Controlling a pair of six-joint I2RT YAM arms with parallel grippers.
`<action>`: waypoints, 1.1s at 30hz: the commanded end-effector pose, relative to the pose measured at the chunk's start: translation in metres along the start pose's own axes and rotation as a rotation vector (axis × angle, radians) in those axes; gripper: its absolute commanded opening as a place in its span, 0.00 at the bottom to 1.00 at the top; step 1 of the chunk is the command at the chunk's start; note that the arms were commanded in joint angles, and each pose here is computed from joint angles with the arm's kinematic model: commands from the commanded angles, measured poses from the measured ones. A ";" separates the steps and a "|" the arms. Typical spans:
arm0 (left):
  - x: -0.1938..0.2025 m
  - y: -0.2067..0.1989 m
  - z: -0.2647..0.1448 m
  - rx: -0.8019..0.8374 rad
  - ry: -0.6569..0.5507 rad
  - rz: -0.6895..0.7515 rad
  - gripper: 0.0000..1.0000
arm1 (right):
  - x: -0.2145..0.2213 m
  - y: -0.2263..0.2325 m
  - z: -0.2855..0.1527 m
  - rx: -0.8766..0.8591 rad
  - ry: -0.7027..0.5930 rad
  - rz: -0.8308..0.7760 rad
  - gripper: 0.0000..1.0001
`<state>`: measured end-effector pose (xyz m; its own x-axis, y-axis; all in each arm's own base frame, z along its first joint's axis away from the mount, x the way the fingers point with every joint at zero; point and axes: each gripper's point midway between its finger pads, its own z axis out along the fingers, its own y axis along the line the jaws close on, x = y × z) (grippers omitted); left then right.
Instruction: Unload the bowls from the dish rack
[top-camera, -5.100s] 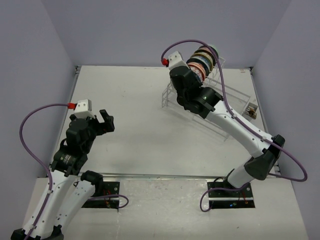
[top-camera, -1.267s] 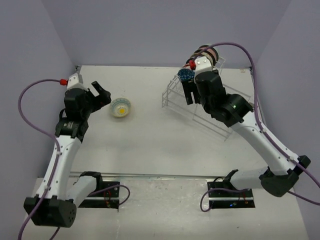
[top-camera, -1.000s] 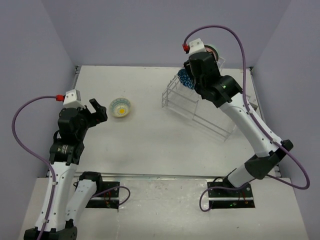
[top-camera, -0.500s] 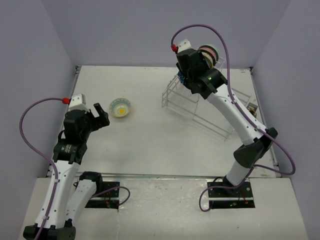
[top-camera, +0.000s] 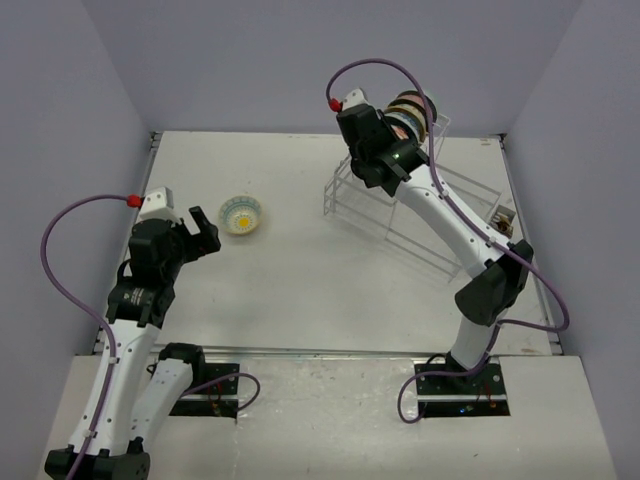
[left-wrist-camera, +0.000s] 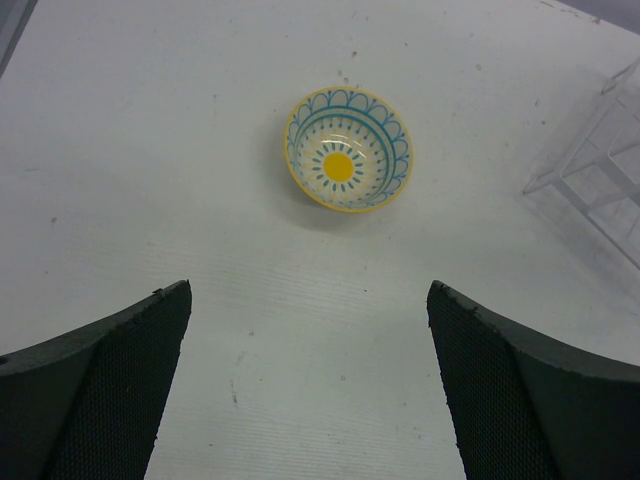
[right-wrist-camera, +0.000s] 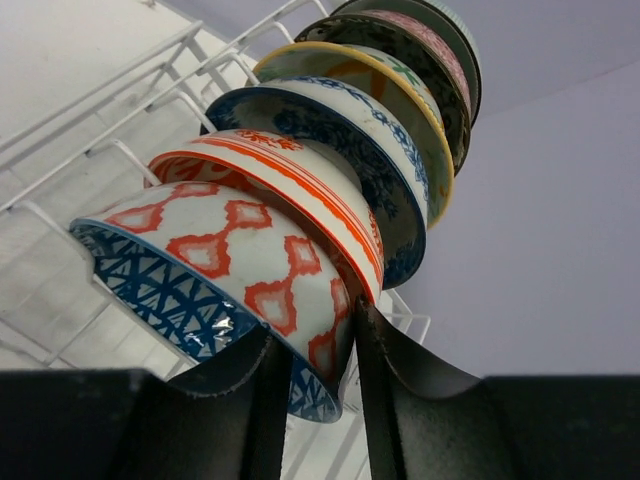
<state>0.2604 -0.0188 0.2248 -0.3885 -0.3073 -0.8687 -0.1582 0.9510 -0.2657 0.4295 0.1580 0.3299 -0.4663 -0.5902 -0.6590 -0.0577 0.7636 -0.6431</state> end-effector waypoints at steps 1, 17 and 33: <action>0.000 -0.004 0.003 0.021 -0.005 0.022 1.00 | -0.001 -0.008 0.000 0.068 -0.007 0.003 0.30; 0.002 -0.006 0.004 0.031 0.001 0.025 1.00 | -0.011 -0.014 -0.016 0.143 -0.044 0.024 0.08; 0.000 -0.005 0.002 0.026 -0.012 0.022 1.00 | -0.020 -0.041 -0.042 0.169 -0.096 0.092 0.00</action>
<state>0.2615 -0.0219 0.2243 -0.3936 -0.3051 -0.8672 -0.1458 0.9521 -0.2688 0.4215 0.1470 0.3368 -0.4842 -0.6274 -0.6098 0.0525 0.6749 -0.7360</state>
